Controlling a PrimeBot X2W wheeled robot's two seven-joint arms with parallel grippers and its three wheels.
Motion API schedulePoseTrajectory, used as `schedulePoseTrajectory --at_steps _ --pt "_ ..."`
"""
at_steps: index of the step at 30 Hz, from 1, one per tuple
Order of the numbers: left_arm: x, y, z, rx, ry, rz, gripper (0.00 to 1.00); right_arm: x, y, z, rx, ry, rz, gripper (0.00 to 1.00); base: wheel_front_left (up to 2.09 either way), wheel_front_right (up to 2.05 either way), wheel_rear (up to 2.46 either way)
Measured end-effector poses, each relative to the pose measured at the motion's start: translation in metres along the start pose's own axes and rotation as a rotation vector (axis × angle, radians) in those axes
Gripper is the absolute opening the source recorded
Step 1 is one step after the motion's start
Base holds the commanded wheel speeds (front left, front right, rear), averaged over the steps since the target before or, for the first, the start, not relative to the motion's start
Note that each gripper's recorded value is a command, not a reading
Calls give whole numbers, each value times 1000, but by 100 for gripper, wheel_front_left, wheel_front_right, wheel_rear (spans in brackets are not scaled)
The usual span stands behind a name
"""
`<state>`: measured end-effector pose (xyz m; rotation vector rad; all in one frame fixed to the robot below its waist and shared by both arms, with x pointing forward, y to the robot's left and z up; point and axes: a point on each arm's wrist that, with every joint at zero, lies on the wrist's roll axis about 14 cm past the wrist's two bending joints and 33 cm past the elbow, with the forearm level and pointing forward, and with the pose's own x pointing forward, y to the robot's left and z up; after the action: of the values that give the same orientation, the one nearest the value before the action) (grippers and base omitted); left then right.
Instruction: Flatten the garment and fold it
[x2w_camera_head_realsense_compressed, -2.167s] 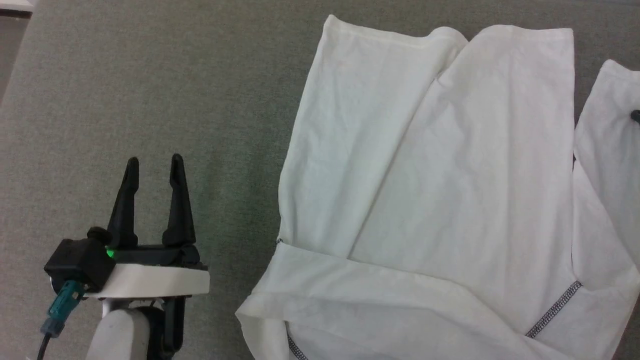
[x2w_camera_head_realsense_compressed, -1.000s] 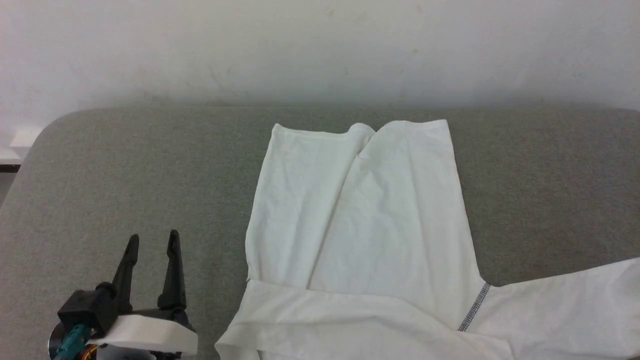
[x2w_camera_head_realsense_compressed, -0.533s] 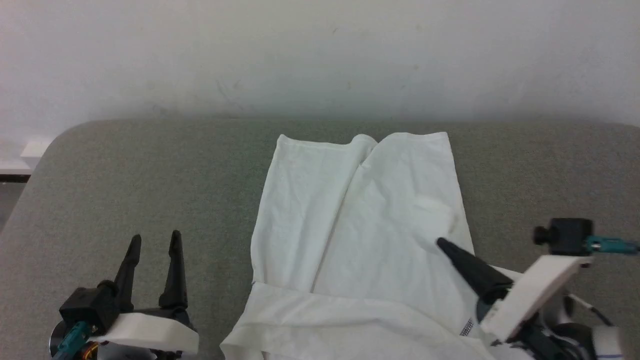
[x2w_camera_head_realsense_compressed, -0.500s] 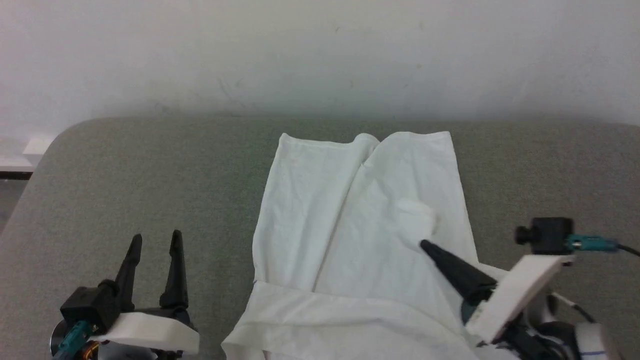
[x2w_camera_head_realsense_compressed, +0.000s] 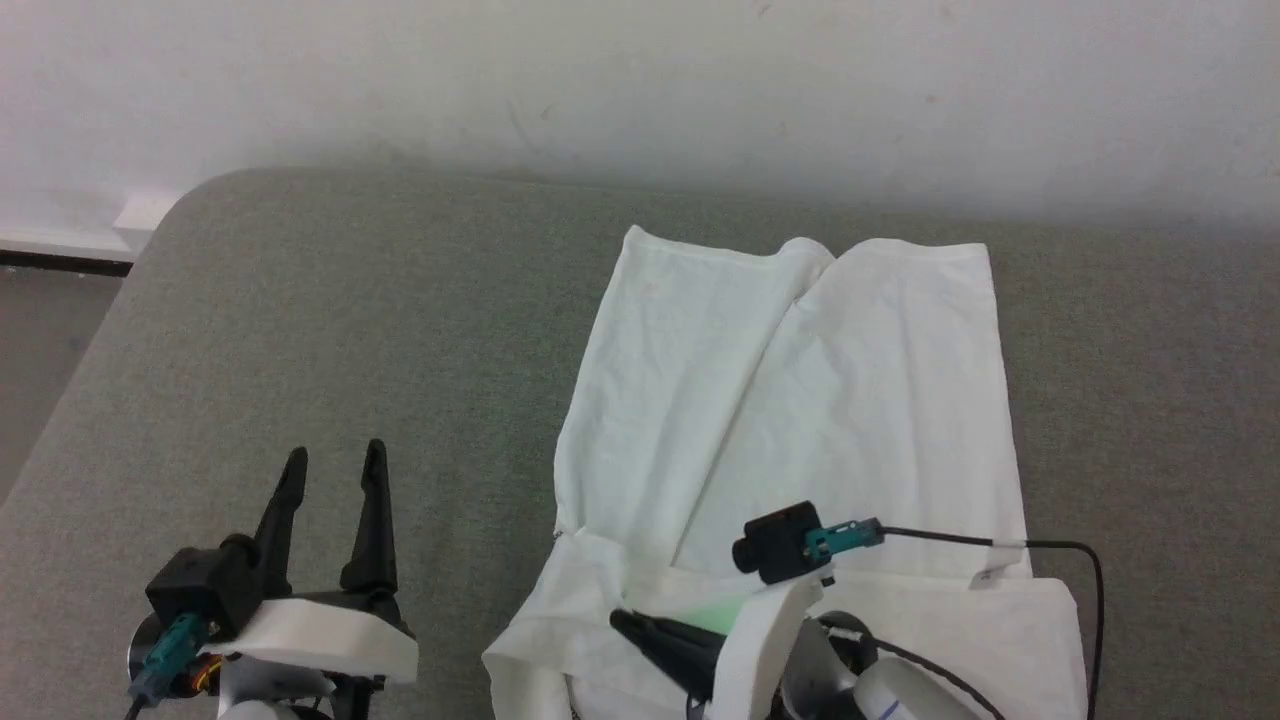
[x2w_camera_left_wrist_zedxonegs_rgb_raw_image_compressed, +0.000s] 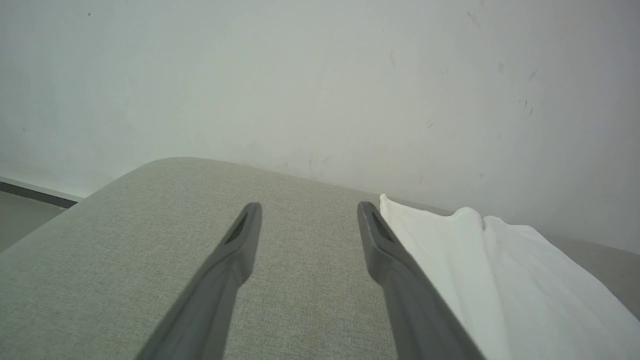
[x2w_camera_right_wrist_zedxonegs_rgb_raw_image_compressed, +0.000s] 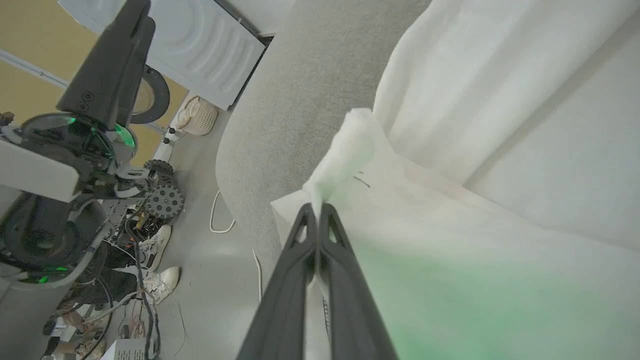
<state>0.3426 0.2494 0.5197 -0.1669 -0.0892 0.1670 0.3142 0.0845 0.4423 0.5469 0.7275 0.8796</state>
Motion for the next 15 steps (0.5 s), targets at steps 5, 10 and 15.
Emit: schedulePoseTrajectory --at_steps 5,10,15 --pt "0 5 -9 4 23 20 100 15 16 -25 -46 66 60 100 0 0 0" --pt "1 5 -12 7 31 18 100 15 38 22 -204 -138 126 100 0 0 0" --pt "4 4 -8 18 18 11 100 -17 13 82 -388 -383 40 100 0 0 0"
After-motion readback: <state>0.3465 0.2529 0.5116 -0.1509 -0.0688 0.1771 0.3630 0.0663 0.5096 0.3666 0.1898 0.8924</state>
